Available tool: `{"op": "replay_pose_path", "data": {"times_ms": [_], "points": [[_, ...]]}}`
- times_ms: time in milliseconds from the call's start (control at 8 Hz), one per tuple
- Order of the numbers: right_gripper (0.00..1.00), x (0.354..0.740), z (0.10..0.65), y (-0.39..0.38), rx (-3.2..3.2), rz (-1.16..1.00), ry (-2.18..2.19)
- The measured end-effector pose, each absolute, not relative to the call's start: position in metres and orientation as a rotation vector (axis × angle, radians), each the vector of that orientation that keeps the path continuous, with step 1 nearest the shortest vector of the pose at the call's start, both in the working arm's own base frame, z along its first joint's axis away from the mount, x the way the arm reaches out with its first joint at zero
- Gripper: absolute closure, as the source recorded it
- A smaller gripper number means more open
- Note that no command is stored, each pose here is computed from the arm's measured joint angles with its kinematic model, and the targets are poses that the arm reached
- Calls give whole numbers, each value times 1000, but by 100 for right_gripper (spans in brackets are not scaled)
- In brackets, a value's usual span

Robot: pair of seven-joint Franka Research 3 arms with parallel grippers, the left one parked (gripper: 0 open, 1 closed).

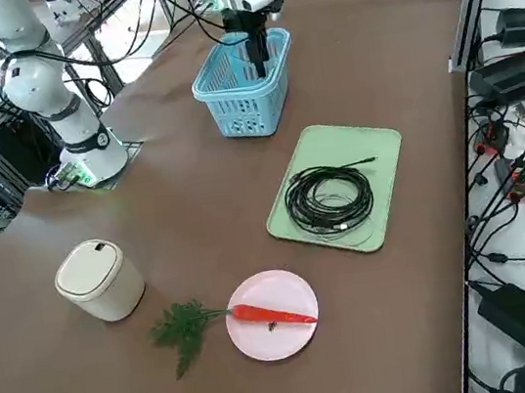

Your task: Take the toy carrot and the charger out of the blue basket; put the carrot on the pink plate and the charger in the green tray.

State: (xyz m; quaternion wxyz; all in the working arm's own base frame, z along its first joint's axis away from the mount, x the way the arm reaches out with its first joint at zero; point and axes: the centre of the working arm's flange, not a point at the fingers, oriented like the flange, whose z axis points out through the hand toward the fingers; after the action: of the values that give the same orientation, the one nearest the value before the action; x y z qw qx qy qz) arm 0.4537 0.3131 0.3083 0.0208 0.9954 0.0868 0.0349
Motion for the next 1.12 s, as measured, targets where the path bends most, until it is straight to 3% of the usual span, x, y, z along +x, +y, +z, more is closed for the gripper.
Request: {"op": "replay_pose_path", "data": {"times_ms": [1125], "points": [[1,469,292,314,3097,122,272]]}}
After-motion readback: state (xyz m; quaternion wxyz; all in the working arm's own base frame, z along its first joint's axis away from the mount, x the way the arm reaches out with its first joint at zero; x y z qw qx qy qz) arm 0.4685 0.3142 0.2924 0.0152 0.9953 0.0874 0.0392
